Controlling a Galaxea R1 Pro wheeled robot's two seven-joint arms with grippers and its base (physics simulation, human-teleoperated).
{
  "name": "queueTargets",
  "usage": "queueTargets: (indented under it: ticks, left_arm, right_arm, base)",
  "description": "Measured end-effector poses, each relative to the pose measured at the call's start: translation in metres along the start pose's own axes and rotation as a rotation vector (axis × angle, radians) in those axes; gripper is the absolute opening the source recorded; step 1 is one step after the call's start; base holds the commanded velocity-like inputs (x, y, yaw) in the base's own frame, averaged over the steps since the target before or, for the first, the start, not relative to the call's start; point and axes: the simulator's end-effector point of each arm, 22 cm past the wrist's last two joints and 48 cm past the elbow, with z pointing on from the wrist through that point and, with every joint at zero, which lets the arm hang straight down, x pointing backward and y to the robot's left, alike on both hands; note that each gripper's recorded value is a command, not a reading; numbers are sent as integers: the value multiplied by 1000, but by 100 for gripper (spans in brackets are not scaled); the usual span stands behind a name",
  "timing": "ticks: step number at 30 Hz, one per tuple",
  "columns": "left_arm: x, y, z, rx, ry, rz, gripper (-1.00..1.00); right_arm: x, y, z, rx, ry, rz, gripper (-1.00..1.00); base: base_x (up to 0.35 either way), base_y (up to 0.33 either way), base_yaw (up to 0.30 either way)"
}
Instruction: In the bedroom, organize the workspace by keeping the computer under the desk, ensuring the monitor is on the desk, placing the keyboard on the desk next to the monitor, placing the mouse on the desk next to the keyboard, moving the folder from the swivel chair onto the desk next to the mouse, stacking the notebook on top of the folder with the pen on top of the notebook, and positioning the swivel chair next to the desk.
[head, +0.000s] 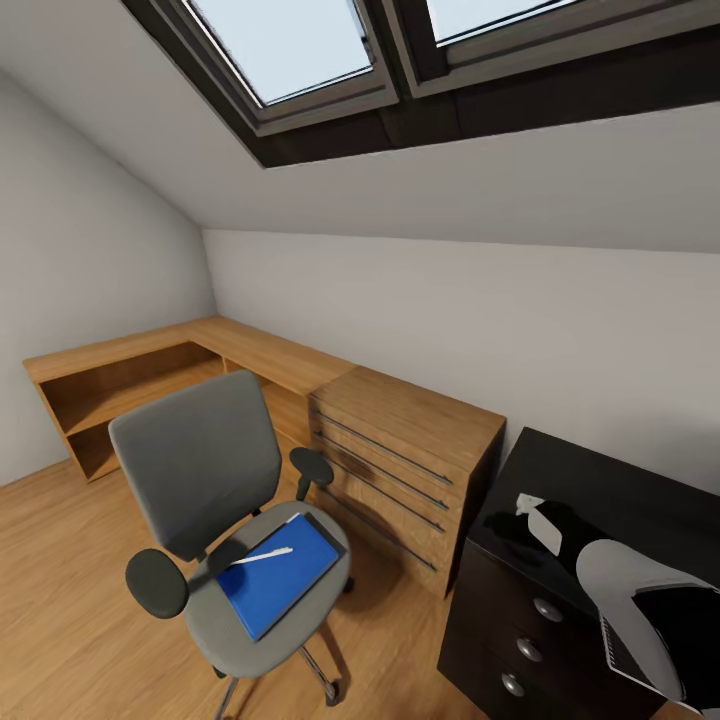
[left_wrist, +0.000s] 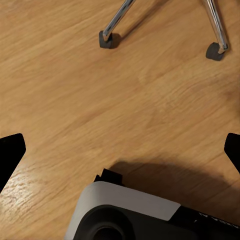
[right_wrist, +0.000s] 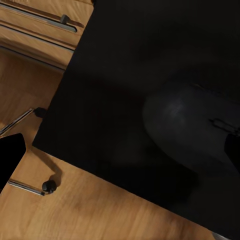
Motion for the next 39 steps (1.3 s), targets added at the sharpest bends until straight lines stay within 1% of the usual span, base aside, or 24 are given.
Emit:
queueTargets:
  ticks: [3, 6, 20, 22, 24, 28, 29, 35, 38, 39]
  left_arm:
    - [1, 0, 0, 0, 1, 0, 100]
    - [1, 0, 0, 1, 2, 0, 100]
    - [0, 3, 0, -3, 0, 5, 100]
    - [-1, 6, 0, -5, -1, 7, 100]
    - [-2, 8, 1, -7, -2, 9, 100]
    - [-3, 10, 1, -10, -4, 10, 100]
    - [-3, 10, 1, -10, -4, 10, 100]
    - [-4, 11, 1, -11, -5, 10, 100]
    - [-4, 11, 1, -12, -6, 11, 100]
    - [-4, 11, 1, -12, -6, 10, 100]
  right_arm:
    - [-3, 0, 0, 2, -16, -8, 100]
    - [-7, -1, 0, 8, -31, -28, 100]
    - [-13, -10, -1, 62, -51, -165, 100]
    - [-15, -11, -1, 72, -56, -201, 100]
    - [-18, -10, -2, 84, -63, -251, 100]
    - [-25, -4, -4, 107, -79, -365, 100]
    - [-27, -1, -4, 116, -84, -412, 100]
    - [-29, 2, -5, 147, -87, -533, 100]
    - [-29, 2, -5, 149, -84, -565, 100]
    - [-28, 3, -5, 142, -81, -586, 100]
  base:
    - [0, 0, 0]
    - [0, 0, 0]
    - [0, 0, 0]
    - [0, 0, 0]
    - [0, 0, 0]
    - [0, 0, 0]
    - [0, 0, 0]
    - [0, 0, 0]
    - [0, 0, 0]
    - [0, 0, 0]
